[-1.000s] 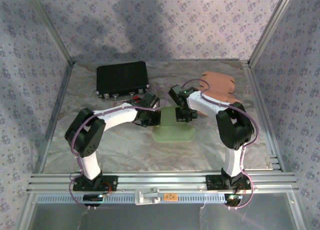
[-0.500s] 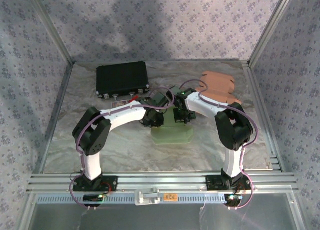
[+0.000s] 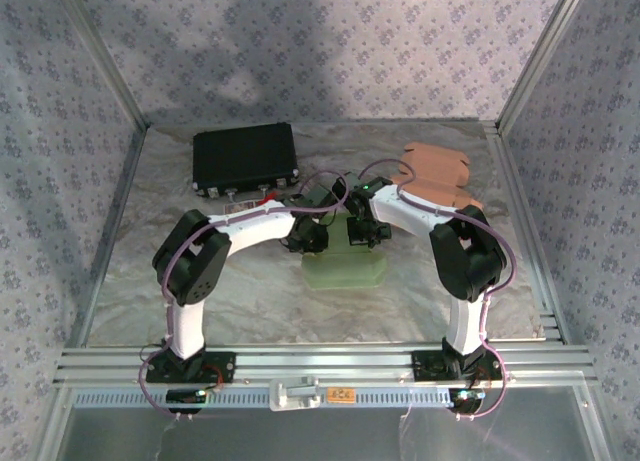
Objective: Fold the paper box
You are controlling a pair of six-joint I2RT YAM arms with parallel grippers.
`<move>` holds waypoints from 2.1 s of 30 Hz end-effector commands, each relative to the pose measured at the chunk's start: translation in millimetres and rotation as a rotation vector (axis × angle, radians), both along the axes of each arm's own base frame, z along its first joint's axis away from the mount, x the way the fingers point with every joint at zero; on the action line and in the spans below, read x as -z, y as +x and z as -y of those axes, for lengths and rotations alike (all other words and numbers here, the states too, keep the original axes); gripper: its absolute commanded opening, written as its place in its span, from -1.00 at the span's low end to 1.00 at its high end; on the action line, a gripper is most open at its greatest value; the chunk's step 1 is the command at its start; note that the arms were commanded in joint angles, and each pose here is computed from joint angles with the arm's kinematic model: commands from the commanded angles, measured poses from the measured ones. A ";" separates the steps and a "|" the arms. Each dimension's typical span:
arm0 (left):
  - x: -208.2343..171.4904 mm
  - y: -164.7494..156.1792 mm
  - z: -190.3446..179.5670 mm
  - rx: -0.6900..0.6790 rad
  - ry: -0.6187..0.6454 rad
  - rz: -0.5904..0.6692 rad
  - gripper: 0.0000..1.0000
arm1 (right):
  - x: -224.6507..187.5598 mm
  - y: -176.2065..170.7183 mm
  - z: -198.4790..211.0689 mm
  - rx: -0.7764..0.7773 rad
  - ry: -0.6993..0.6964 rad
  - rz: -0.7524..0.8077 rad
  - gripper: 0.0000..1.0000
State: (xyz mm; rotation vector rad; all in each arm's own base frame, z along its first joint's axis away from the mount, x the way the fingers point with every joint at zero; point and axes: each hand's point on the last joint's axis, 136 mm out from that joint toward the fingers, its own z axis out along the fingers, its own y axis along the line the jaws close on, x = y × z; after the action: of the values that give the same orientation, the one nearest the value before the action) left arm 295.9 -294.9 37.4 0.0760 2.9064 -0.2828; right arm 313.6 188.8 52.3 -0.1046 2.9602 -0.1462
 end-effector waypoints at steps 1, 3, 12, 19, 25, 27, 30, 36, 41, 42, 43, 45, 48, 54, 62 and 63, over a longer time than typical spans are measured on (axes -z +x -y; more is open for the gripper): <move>4.6 0.7 1.0 0.013 0.006 -0.008 -1.00 | -4.9 -1.9 -0.8 0.008 -0.006 0.015 -1.00; 4.7 1.2 -1.3 0.002 0.023 -0.002 -1.00 | -4.7 -1.8 -1.6 0.008 -0.004 0.017 -1.00; 4.4 1.6 -5.3 -0.018 0.088 0.023 -0.59 | -5.1 -4.2 -2.5 0.006 -0.004 0.018 -1.00; 5.4 5.9 -3.7 -0.011 0.109 0.032 -1.00 | -5.6 -5.2 -2.5 0.005 -0.004 0.020 -1.00; -0.9 1.3 -5.6 -0.007 0.133 0.050 -1.00 | -8.1 -5.2 -3.9 0.006 0.001 0.029 -1.00; -9.0 3.7 1.0 0.000 0.090 0.072 -0.68 | -7.2 -6.2 -2.6 0.008 -0.003 0.027 -1.00; -30.5 8.9 8.1 0.019 0.031 0.114 -0.38 | -6.8 -7.2 -2.4 0.008 -0.002 0.026 -1.00; -46.6 20.6 19.3 0.037 -0.080 0.104 -0.28 | -5.6 -8.5 -2.1 0.006 -0.001 0.020 -1.00; -43.7 32.8 15.8 0.037 -0.077 0.104 -0.27 | -6.7 -8.4 -2.2 0.005 -0.001 0.020 -1.00; -42.6 36.1 13.6 0.032 -0.067 0.105 -0.27 | -6.7 -8.3 -1.8 0.006 -0.001 0.020 -1.00; -41.1 39.2 11.2 0.030 -0.056 0.105 -0.27 | -7.4 -8.1 -2.2 0.005 0.001 0.022 -1.00; -40.3 45.0 8.2 0.026 -0.046 0.109 -0.27 | -7.2 -8.6 -1.9 0.005 0.000 0.021 -1.00; -37.0 51.7 8.1 0.031 -0.042 0.106 -0.29 | -7.9 -8.3 -1.9 0.006 0.001 0.022 -1.00; -23.7 52.1 7.5 0.035 -0.021 0.081 -0.34 | -9.3 -7.9 -1.9 0.006 0.000 0.024 -1.00; -19.5 53.0 -3.9 0.031 0.051 0.097 -0.52 | -8.8 -6.5 -2.5 0.008 0.002 0.025 -1.00; -19.6 53.5 -4.7 0.032 0.060 0.101 -0.58 | -8.9 -6.5 -2.1 0.008 0.001 0.025 -1.00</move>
State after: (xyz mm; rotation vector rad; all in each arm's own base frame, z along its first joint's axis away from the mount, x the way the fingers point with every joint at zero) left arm 346.6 -291.8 56.5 0.1195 2.8247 -0.2496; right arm 310.9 195.5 54.8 -0.1014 2.9407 -0.1203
